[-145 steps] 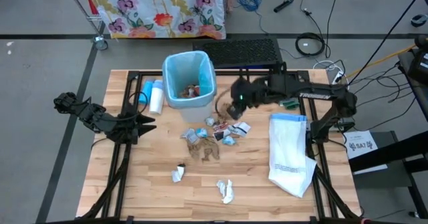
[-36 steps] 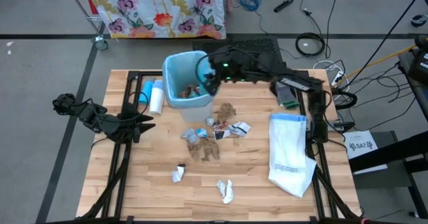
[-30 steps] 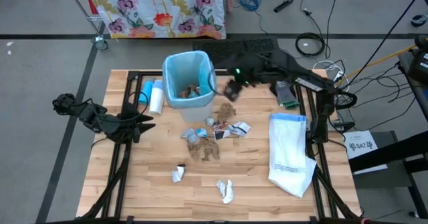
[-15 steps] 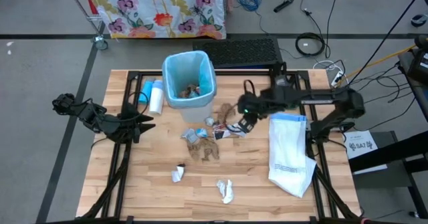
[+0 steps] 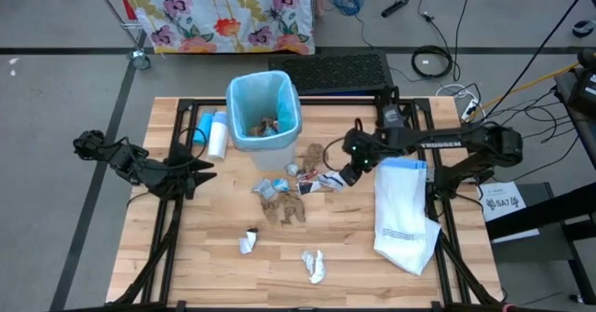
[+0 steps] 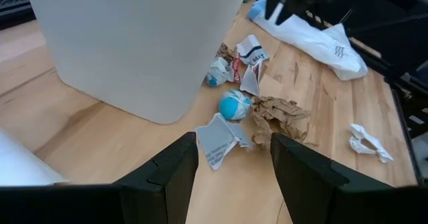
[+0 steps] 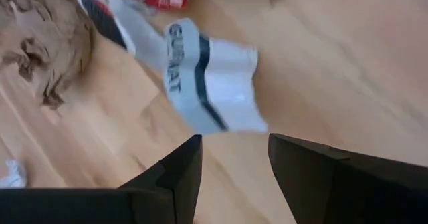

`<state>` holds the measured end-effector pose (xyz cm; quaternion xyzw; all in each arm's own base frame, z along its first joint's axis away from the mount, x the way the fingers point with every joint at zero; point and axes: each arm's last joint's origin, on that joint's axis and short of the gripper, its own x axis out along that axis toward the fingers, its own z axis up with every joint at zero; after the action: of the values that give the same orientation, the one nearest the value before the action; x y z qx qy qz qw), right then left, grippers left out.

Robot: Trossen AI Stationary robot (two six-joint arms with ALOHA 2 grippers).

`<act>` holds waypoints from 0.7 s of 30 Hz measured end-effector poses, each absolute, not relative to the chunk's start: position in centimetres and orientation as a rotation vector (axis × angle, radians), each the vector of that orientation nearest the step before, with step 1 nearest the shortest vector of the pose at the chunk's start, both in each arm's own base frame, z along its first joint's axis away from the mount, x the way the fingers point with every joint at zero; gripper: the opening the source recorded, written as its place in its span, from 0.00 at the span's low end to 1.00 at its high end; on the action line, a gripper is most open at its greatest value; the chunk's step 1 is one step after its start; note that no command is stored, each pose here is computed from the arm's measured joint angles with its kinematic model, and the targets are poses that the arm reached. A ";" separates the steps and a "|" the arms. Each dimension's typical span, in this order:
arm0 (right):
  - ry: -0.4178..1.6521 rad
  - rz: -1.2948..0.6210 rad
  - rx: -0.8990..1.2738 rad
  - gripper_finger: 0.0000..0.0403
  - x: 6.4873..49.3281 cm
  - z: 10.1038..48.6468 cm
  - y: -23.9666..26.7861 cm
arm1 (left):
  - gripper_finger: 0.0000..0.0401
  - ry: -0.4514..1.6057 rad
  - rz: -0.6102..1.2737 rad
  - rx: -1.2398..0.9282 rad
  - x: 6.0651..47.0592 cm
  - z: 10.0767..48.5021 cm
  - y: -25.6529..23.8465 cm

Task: Place trash/remove bag and relplace
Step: Put the white paper into the white trash bin

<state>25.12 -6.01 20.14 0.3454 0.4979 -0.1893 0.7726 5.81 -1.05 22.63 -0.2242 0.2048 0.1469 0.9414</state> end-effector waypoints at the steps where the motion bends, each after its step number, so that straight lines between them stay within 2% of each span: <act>1: 1.066 -0.404 0.736 0.41 25.1 20.1 -6.5 | 0.48 0.413 0.298 -0.460 5.8 22.7 -1.1; 8: 1.103 -0.271 0.736 0.41 25.5 18.2 -9.2 | 0.48 0.416 0.299 -0.459 5.8 22.6 -1.1; 18: 1.140 -0.109 0.776 0.41 27.4 14.1 -10.0 | 0.48 0.400 0.313 -0.536 5.9 22.7 -1.1; 21: 1.134 -0.031 0.812 0.36 28.1 12.8 -10.0 | 0.48 0.392 0.311 -0.544 5.9 22.8 -1.1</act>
<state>28.06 -9.98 12.85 0.3739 0.5220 -0.0143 0.7665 5.89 -1.09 22.77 -0.2657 0.1918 0.1520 0.9325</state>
